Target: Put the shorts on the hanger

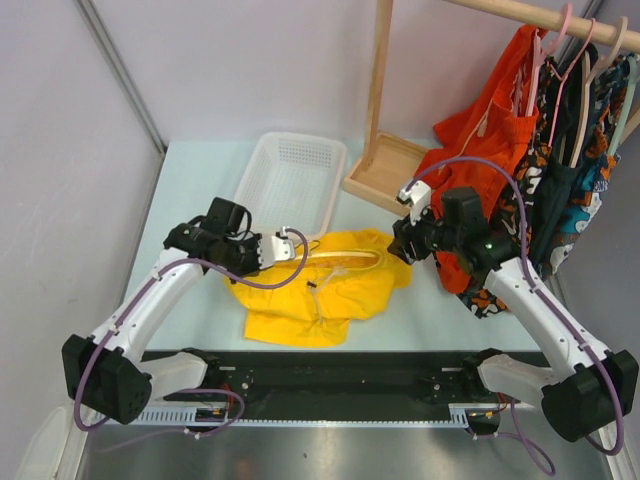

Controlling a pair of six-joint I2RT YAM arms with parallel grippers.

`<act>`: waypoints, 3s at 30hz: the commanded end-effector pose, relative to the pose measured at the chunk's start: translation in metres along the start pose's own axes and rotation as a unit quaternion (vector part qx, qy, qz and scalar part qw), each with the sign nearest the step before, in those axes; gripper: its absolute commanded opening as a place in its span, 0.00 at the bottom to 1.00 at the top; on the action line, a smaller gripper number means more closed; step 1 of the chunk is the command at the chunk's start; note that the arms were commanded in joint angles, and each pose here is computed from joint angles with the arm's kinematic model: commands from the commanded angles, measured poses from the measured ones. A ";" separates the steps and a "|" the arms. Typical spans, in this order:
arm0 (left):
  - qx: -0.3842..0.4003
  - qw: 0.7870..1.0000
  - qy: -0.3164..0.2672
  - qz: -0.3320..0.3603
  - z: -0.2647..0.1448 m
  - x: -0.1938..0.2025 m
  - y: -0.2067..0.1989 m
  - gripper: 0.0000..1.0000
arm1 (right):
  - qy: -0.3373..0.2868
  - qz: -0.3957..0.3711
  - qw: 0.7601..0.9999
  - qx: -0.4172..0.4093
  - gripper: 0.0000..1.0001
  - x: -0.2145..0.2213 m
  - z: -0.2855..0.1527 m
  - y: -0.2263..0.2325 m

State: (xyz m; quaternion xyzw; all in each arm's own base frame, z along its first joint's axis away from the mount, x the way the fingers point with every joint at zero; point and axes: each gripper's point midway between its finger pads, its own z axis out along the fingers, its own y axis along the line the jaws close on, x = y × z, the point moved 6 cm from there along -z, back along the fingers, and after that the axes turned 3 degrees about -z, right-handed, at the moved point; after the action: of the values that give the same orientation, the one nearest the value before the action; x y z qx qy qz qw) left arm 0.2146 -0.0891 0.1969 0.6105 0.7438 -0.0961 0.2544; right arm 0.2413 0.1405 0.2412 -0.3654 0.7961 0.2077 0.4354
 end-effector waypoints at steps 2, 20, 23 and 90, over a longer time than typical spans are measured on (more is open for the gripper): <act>-0.005 1.000 0.006 0.008 -0.025 -0.005 -0.003 0.00 | -0.048 -0.043 0.997 0.029 0.76 -0.035 -0.027 -0.012; 0.027 0.986 -0.154 0.054 -0.086 -0.076 -0.014 0.00 | -0.158 -0.285 0.930 -0.172 0.75 -0.088 -0.039 0.092; 0.023 0.984 -0.166 0.066 -0.093 -0.085 -0.015 0.00 | -0.156 -0.295 0.924 -0.187 0.68 -0.091 -0.036 0.104; -0.055 0.912 -0.400 -0.079 -0.154 -0.165 0.013 1.00 | -0.179 0.101 0.930 0.303 0.00 -0.145 -0.213 -0.018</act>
State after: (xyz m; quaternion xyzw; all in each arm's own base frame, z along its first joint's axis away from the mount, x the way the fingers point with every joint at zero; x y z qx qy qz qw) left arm 0.2122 -0.1617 0.4081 0.4485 0.6356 -0.3122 0.5454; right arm 0.1701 0.0632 0.4151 -0.1764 0.8213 0.0934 0.5344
